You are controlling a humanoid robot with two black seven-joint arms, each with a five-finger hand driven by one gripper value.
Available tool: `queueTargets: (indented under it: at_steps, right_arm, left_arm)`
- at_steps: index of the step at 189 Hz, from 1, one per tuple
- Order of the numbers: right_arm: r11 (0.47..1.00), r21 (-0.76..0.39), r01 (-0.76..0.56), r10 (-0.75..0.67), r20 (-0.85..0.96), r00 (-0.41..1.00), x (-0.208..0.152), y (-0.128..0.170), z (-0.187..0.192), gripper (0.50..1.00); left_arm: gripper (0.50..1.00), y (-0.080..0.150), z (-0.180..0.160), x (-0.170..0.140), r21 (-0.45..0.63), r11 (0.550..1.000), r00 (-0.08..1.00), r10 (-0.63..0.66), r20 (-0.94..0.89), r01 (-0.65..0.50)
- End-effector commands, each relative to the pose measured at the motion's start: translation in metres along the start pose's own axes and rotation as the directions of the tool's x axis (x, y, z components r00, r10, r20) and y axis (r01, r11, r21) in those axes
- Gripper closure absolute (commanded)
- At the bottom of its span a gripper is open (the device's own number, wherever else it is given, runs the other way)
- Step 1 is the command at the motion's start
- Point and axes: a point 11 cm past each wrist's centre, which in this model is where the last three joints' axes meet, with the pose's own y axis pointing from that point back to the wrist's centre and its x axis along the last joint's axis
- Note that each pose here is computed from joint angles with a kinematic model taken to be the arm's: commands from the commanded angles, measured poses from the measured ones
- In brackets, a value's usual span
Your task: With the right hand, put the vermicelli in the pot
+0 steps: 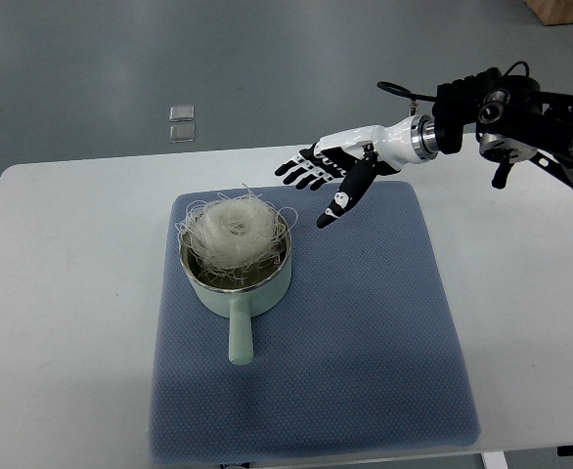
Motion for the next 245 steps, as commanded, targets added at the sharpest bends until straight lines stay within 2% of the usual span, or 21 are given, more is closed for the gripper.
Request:
queueTargets:
  at_steps: [1,32,54,69,90,100,112,116,118,129,147,168,200,245]
  right_arm:
    - [0.998,-0.010,-0.058,0.058,-0.016,0.998,0.020,0.022,-0.002,0.570]
    - [0.993,0.012,-0.114,0.114,-0.007,0.993,0.037,0.040,-0.005,0.570]
    - [0.975,0.146,-0.167,0.161,0.054,0.986,0.049,0.044,-0.031,0.570]
    - [0.936,0.240,-0.258,0.228,0.144,0.963,0.055,0.040,-0.035,0.572]
    - [0.817,0.357,-0.452,0.334,0.345,0.877,0.063,0.027,-0.037,0.572]
    - [0.761,0.367,-0.535,0.363,0.443,0.820,0.065,0.024,-0.029,0.572]
    - [0.657,0.356,-0.664,0.370,0.615,0.696,0.067,0.024,-0.012,0.572]
    - [0.609,0.333,-0.720,0.350,0.701,0.621,0.067,0.025,0.000,0.572]
    - [0.609,0.333,-0.720,0.350,0.701,0.621,0.067,0.025,0.000,0.572]
    - [0.533,0.259,-0.805,0.287,0.840,0.460,0.060,0.026,0.030,0.572]
    - [0.473,0.184,-0.861,0.133,0.952,0.276,0.041,0.020,0.062,0.572]
    - [0.442,0.118,-0.889,0.060,0.985,0.161,0.030,0.018,0.083,0.572]
    - [0.440,0.044,-0.897,-0.004,0.999,0.047,0.021,0.016,0.107,0.570]
    - [0.456,0.035,-0.889,-0.017,0.999,0.031,0.009,0.012,0.120,0.570]
  left_arm:
    - [0.500,0.000,0.000,0.000,0.002,1.000,1.000,0.000,0.001,0.000]
    - [0.500,0.000,0.000,-0.001,0.002,1.000,1.000,-0.002,0.002,0.002]
    - [0.500,0.000,0.000,-0.001,0.002,1.000,1.000,-0.002,0.002,0.002]
    - [0.500,0.000,0.000,-0.001,0.002,1.000,1.000,-0.002,0.002,0.002]
    - [0.500,0.000,0.000,-0.001,0.002,1.000,1.000,-0.002,0.002,0.002]
    - [0.500,0.000,0.000,-0.001,0.002,1.000,1.000,-0.002,0.002,0.002]
    - [0.500,0.000,0.000,-0.001,0.002,1.000,1.000,-0.003,0.002,0.003]
    - [0.500,0.000,0.000,-0.003,0.001,1.000,1.000,-0.008,0.001,0.008]
    - [0.500,0.000,0.000,-0.003,0.001,1.000,1.000,-0.008,0.001,0.008]
    - [0.500,0.000,0.000,-0.004,0.001,1.000,1.000,-0.012,0.002,0.012]
    - [0.500,0.000,-0.001,-0.004,0.002,1.000,1.000,-0.013,-0.002,0.013]
    - [0.500,0.000,-0.001,-0.004,0.002,1.000,1.000,-0.012,-0.002,0.012]
    - [0.500,0.000,-0.001,-0.004,0.002,1.000,1.000,-0.012,-0.002,0.012]
    - [0.500,0.000,-0.001,-0.003,0.002,1.000,1.000,-0.008,-0.001,0.008]
